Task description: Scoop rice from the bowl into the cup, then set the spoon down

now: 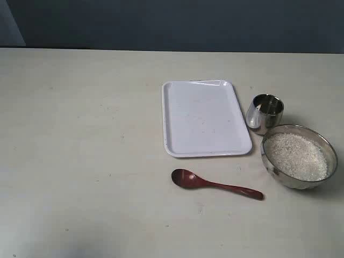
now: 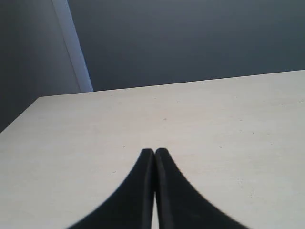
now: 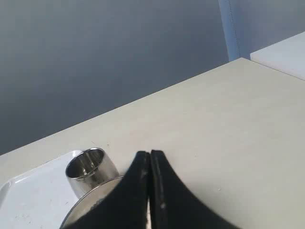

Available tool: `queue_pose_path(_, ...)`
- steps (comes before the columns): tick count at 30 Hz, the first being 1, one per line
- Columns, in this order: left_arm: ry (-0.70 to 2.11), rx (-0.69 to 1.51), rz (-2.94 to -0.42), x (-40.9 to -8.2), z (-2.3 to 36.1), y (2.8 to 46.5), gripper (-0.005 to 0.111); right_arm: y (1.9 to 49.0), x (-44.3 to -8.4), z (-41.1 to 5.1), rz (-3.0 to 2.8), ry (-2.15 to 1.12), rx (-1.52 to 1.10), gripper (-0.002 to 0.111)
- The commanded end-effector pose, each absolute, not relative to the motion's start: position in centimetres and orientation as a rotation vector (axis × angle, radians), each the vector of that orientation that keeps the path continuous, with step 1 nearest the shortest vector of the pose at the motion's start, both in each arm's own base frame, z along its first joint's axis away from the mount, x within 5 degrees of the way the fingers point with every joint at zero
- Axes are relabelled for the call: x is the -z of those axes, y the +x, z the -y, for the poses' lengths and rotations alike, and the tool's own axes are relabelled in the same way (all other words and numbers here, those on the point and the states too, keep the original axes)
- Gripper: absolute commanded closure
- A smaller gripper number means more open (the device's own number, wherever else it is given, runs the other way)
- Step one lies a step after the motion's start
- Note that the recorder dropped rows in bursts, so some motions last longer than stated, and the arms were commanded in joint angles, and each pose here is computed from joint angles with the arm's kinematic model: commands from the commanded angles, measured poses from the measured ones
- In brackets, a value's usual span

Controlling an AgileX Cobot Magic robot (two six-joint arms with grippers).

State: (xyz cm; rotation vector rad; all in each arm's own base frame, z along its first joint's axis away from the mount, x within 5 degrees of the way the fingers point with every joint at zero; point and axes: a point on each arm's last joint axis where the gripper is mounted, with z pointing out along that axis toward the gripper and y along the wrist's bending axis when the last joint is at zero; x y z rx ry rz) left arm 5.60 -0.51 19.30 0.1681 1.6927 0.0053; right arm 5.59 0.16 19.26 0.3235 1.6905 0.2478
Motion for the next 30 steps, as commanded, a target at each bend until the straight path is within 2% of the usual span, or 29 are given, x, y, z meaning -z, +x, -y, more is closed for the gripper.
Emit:
queue_pose_path(1,0.16,0.001,-1.677,-19.5,0.5,5.6,0.106,5.6,-19.4,-0.1,-1.675,0.319,-0.235,0.109)
queue_pose_path(19,0.161,0.001,-1.682,-19.5,0.5,5.6,0.106,5.6,-20.1,0.2,-1.591,0.33,-0.225,0.109)
queue_pose_path(24,0.161,0.001,-1.682,-19.5,0.5,5.6,0.106,5.4,-22.0,1.1,-1.292,0.598,-0.441,0.109)
queue_pose_path(30,0.161,0.001,-1.682,-19.5,0.5,5.6,0.106,5.6,-21.4,0.7,-1.316,0.745,-0.646,0.109)
